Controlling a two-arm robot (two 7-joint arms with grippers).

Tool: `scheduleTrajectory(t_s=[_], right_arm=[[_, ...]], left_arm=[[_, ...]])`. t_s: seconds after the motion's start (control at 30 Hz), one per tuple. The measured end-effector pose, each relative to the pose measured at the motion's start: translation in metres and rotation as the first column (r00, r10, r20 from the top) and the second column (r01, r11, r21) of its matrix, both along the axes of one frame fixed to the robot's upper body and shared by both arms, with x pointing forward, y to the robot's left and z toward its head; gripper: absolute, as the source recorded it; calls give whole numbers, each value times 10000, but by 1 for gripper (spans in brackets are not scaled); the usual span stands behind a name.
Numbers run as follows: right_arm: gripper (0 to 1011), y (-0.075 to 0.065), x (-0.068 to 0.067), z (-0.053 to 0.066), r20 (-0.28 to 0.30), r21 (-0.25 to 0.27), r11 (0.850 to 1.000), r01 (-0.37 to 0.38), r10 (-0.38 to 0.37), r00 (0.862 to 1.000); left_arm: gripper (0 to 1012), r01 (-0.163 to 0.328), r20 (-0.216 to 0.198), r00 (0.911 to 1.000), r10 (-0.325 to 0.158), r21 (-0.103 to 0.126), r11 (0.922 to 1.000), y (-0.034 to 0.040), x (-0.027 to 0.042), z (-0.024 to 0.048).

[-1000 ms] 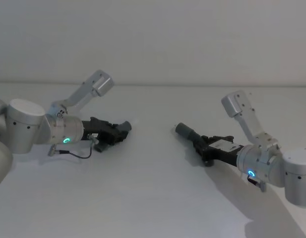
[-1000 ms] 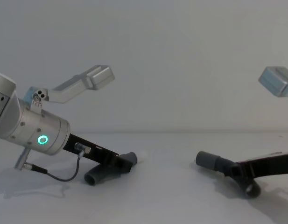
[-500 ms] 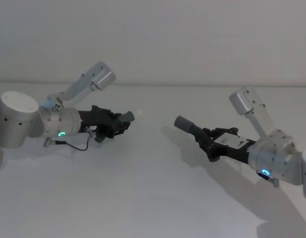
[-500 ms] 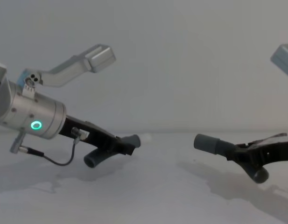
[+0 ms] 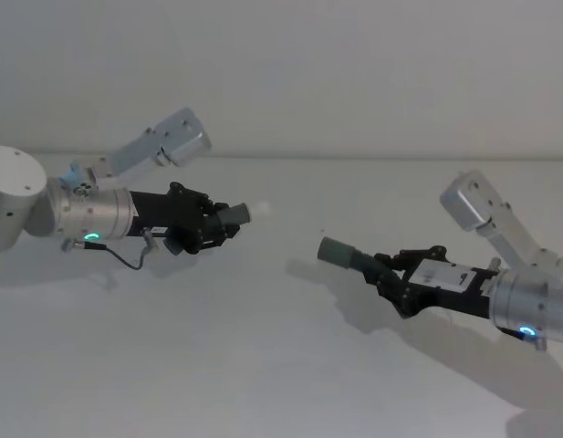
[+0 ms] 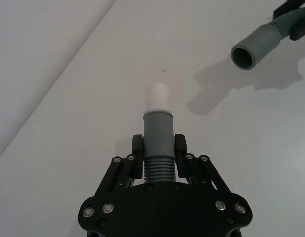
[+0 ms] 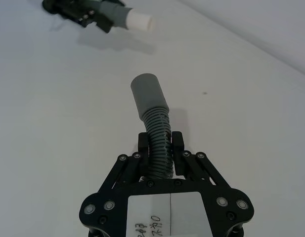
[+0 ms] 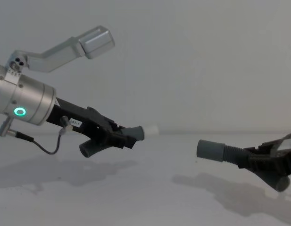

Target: Use both hands to pick up one end of the pipe from the table, align the ends, and insert them.

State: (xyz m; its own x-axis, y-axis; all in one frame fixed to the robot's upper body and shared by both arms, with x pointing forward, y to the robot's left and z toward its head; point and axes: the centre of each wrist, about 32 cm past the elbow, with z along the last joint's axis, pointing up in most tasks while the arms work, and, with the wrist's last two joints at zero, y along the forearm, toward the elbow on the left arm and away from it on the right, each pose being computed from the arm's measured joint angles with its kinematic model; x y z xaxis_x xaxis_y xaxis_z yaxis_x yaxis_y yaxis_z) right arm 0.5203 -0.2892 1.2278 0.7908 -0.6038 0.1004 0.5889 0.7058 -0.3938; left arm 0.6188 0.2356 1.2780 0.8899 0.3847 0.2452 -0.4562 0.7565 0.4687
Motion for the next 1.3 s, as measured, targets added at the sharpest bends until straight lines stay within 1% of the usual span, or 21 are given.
scheduleTrajectory(t_s=[0.1, 0.13, 0.2, 0.23, 0.3, 0.33, 0.43, 0.47, 0.5, 0.53, 0.57, 0.63, 0.77, 0.8, 0.9, 1.13, 1.3], right_arm=[[264, -33, -9, 11, 6, -32, 9996, -281, 281, 9996], [264, -54, -16, 22, 18, -47, 9989, -473, 473, 9989], [264, -69, -22, 33, 34, -53, 9980, -637, 637, 9980], [264, -80, -27, 44, 58, -54, 9971, -764, 765, 9971], [264, -88, -32, 55, 83, -52, 9961, -880, 881, 9961], [264, -92, -37, 69, 113, -43, 9951, -990, 991, 9950], [264, -95, -45, 89, 159, -28, 9936, -1133, 1133, 9934], [264, -95, -49, 101, 187, -2, 9926, -1217, 1216, 9924], [264, -94, -51, 107, 202, 0, 9923, -1240, 1240, 9921], [264, -93, -55, 118, 217, 17, 9914, -1305, 1305, 9912], [264, -93, -55, 118, 217, 17, 9914, -1305, 1305, 9912], [264, -87, -61, 134, 258, 44, 9903, -1386, 1384, 9900], [264, -77, -68, 160, 324, 82, 9886, -1506, 1503, 9881], [264, -74, -70, 169, 342, 95, 9879, -1545, 1541, 9875], [264, -63, -77, 185, 380, 111, 9866, -1628, 1622, 9860], [264, -34, -91, 204, 406, 126, 9832, -1819, 1813, 9826], [264, -14, -93, 207, 398, 131, 9817, -1899, 1893, 9811]], left_arm=[[365, 363, 92, 9993, -364, 109, 9993, 29, 9, 33], [365, 583, 139, 9982, -586, 174, 9981, 47, 15, 53], [365, 856, 185, 9961, -860, 237, 9960, 62, 20, 71], [365, 1075, 228, 9939, -1082, 312, 9937, 81, 27, 95], [365, 1307, 236, 9910, -1317, 390, 9907, 91, 32, 108], [365, 1564, 249, 9872, -1576, 459, 9866, 101, 37, 122], [365, 1879, 260, 9815, -1895, 555, 9806, 116, 44, 144], [365, 2095, 270, 9770, -2115, 625, 9758, 127, 48, 162], [365, 2172, 279, 9753, -2193, 653, 9739, 131, 50, 168], [365, 2367, 264, 9706, -2391, 721, 9689, 136, 53, 182], [365, 2429, 279, 9690, -2454, 739, 9672, 138, 54, 185], [365, 2702, 251, 9617, -2731, 832, 9592, 142, 58, 203], [365, 2979, 240, 9532, -3013, 934, 9500, 140, 60, 227], [365, 3089, 238, 9496, -3126, 976, 9461, 139, 61, 238], [365, 3259, 241, 9437, -3300, 1050, 9396, 138, 63, 257], [365, 3553, 226, 9327, -3600, 1154, 9276, 128, 68, 283], [365, 3722, 229, 9259, -3770, 1138, 9212, 122, 73, 292]])
